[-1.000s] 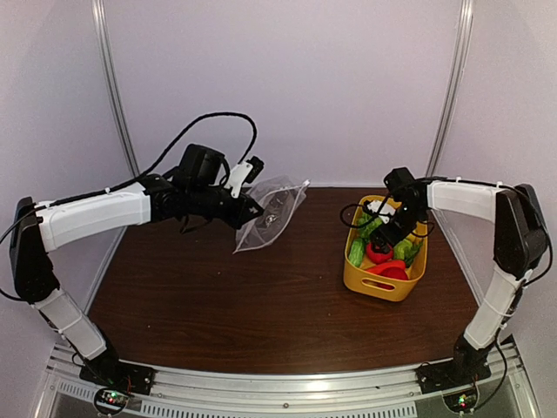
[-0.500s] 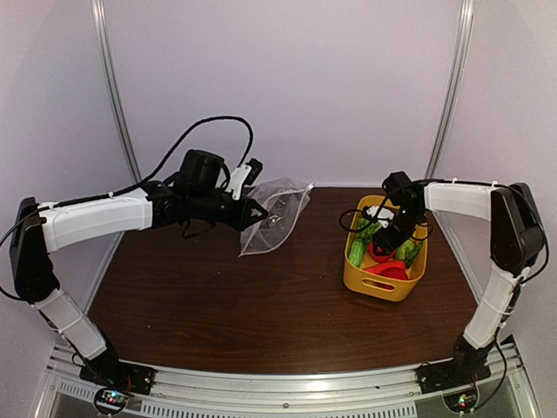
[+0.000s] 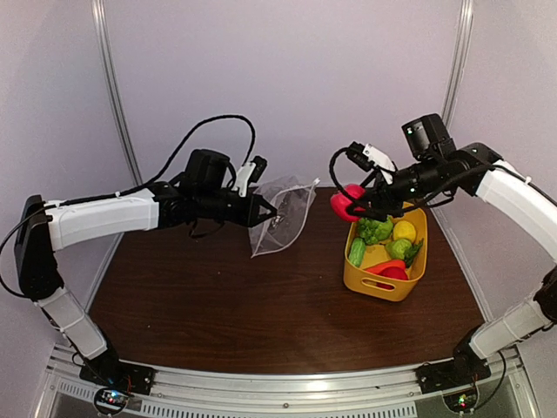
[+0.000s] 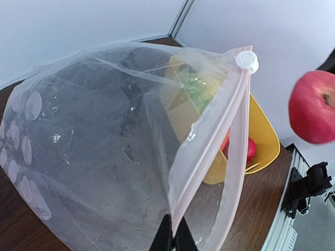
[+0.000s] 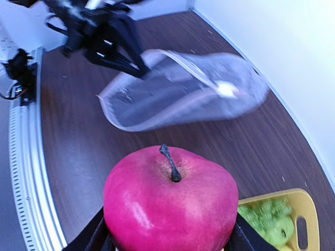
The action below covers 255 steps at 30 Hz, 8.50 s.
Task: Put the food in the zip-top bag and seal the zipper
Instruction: Place the fake fruit in the zipper food storage bag, then pick up the fake fruit from the bin, then place the fake fruit in the zipper food storage bag, then pick up the fake fruit from the bin, then place the fake fruit in the zipper food storage bag, then pick up the fake fruit from the bin.
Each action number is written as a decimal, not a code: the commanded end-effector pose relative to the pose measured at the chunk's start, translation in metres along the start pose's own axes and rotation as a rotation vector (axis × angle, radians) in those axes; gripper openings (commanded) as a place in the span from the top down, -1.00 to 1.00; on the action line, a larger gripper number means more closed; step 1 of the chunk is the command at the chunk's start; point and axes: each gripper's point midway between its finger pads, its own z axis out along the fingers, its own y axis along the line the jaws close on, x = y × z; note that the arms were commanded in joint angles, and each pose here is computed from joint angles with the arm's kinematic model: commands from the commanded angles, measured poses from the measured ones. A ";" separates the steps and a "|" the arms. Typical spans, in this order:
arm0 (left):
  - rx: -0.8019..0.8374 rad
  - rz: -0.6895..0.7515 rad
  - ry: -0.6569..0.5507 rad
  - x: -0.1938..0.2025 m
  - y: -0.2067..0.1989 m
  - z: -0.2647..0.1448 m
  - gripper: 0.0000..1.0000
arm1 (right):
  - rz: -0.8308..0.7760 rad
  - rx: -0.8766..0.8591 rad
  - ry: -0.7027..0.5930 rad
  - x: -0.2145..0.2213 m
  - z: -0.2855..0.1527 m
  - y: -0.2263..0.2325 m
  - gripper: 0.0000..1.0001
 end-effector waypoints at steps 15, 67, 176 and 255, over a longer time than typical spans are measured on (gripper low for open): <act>0.190 -0.033 -0.113 -0.051 -0.075 -0.029 1.00 | -0.094 -0.215 -0.199 -0.089 0.044 0.057 -0.01; 0.064 -0.033 -0.122 -0.022 -0.045 -0.035 1.00 | 0.403 0.274 0.308 0.143 0.135 -0.186 -0.57; 0.103 -0.088 -0.133 -0.018 -0.050 -0.037 1.00 | 0.497 0.455 0.472 0.209 0.133 -0.205 -0.68; 0.056 -0.031 -0.119 -0.011 -0.048 -0.042 1.00 | 0.147 0.391 0.813 0.230 0.041 -0.139 -0.40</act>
